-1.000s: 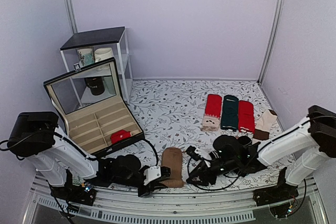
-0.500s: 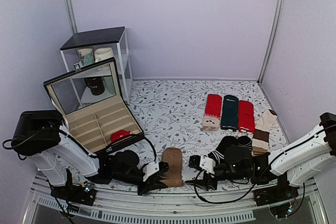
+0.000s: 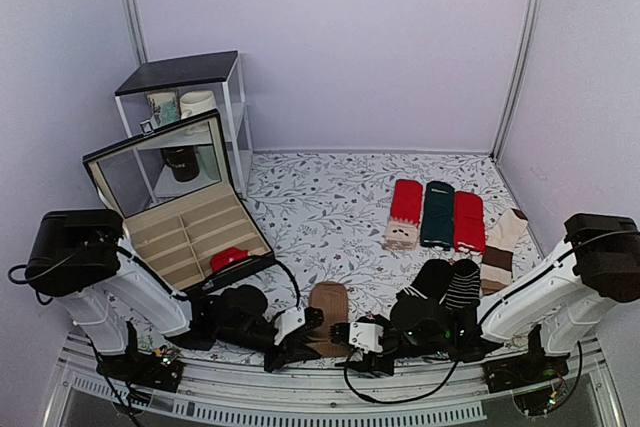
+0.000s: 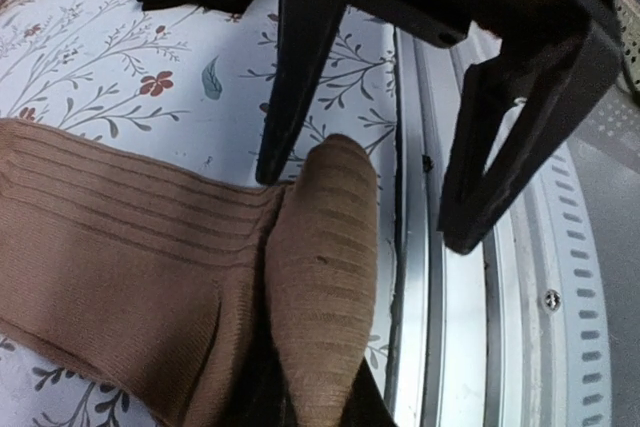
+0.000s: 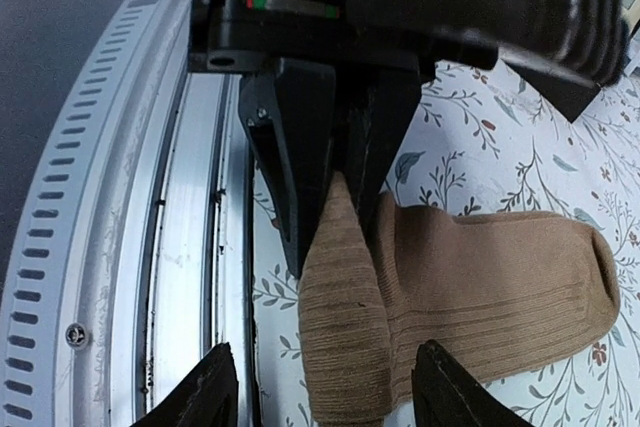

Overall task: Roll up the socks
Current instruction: Roll a pair of socks at the corner of the board.

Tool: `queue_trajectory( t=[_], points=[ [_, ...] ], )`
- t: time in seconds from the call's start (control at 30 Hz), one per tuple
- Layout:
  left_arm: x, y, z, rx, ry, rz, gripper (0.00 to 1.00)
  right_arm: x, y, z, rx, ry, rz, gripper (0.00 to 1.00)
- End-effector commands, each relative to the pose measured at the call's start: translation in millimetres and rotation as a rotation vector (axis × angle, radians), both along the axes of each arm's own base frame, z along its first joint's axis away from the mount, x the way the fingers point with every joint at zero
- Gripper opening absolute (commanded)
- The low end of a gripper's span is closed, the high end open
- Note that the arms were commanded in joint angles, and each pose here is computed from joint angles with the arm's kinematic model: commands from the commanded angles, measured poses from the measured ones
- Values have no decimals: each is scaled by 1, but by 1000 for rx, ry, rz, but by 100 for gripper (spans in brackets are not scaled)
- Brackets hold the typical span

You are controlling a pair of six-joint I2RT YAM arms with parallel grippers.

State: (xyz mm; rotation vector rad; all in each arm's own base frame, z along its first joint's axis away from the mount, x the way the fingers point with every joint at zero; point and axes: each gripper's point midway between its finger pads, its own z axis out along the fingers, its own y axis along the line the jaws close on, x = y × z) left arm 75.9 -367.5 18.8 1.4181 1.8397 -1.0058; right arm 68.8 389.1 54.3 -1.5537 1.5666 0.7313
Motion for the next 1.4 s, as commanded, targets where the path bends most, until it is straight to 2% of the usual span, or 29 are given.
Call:
queue_trajectory(
  t=[0.0, 0.4, 0.5, 0.53, 0.57, 0.63, 0.67, 0.7, 0.73, 0.9, 1.03, 1.13, 1.37],
  points=[
    [-7, 25, -37, 151, 73, 7, 0, 1, 4, -15, -27, 10, -14, 59],
    [-9, 25, -42, 167, 90, -2, 0, 3, 10, -19, -36, 19, -23, 43],
    [-9, 24, -42, 167, 89, -1, 0, -1, 11, -26, -65, 40, -9, 26],
    [-9, 24, -42, 166, 90, -2, 0, -2, 11, -30, -82, 53, -7, 16],
    [-9, 24, -41, 164, 89, -2, 0, -4, 12, -33, -94, 72, -9, 11],
    [-6, 22, -38, 154, 79, 7, 0, -6, 9, -43, -123, 108, -16, 4],
    [-4, 21, -34, 142, 64, 17, 5, -7, 7, -46, -132, 135, -26, 3],
    [0, 20, -30, 129, 47, 26, 15, -9, 4, -49, -141, 155, -28, 2],
    [2, 19, -24, 112, 20, 31, 19, -12, 3, -51, -147, 182, -33, 1],
    [12, 8, 28, -16, -197, 24, 25, -13, -9, -53, -168, 396, -81, 0],
    [15, 2, 60, -62, -354, 4, 32, -11, -19, -51, -166, 589, -118, 0],
    [13, 0, 67, -73, -402, -28, 36, -12, -21, -53, -179, 690, -132, 1],
    [-4, -3, 49, -35, -414, -103, 38, -5, -22, -68, -230, 845, -183, 1]
  ],
)
